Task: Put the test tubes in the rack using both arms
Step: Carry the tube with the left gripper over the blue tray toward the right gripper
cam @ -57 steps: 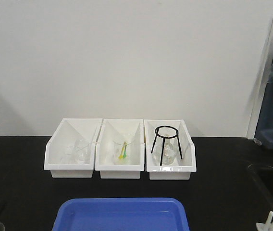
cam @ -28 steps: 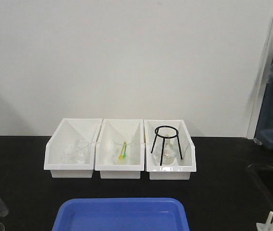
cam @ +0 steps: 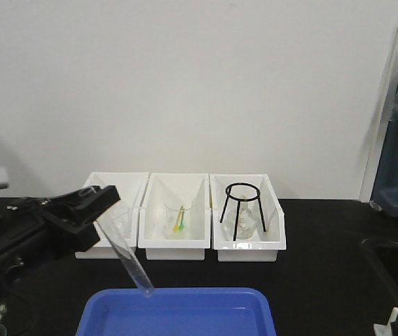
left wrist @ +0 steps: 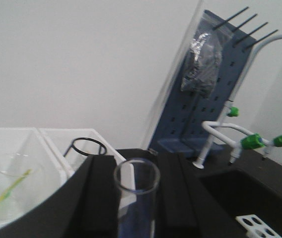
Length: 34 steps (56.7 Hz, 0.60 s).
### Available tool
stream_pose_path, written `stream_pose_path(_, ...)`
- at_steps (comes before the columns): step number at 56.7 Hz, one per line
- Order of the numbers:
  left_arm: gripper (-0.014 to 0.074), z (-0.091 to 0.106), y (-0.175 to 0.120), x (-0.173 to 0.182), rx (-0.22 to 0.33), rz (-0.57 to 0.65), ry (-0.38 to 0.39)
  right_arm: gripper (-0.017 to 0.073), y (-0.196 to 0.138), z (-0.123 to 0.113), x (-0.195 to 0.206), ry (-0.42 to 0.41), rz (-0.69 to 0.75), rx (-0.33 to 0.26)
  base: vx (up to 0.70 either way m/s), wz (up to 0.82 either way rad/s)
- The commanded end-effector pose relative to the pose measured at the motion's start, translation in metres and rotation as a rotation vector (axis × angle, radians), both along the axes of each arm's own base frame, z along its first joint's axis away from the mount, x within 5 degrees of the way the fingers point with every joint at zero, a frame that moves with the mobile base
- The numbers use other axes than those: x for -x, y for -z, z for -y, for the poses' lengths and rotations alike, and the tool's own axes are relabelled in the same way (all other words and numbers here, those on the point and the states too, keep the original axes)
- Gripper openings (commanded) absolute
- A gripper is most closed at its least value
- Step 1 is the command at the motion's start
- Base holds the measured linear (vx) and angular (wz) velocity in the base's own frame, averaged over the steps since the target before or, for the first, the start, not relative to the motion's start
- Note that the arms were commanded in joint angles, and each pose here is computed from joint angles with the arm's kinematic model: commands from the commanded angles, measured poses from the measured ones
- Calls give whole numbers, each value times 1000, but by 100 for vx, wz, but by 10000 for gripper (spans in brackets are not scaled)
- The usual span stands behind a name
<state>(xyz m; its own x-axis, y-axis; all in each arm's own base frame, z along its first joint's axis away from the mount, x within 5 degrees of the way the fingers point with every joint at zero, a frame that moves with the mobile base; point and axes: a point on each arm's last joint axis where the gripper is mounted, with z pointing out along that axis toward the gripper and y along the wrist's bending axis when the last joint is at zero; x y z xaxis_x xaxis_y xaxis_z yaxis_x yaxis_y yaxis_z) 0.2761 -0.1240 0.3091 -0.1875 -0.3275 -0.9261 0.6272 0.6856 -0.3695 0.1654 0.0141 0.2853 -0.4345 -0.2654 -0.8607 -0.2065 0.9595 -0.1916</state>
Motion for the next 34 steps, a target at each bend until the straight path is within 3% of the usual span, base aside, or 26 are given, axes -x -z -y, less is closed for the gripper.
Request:
stream_pose_path(1,-1,14,-14,-6,134,84,111,505,-21,-10,-14,-81,69,13,0,0)
stream_pose_path(16,-1,40,22,-21,153,29,261,505,-29,-75,-37,-394,36,-16,0,0)
stream_pose_path(24,-1,45,31,-21,179,20,327,507,-33,-105,-51,-475,53,-15,0,0)
stream_pose_path(34,-1,46,31,-21,191,17,334,533,-33,-144,-70,-569,12,-18,0,0)
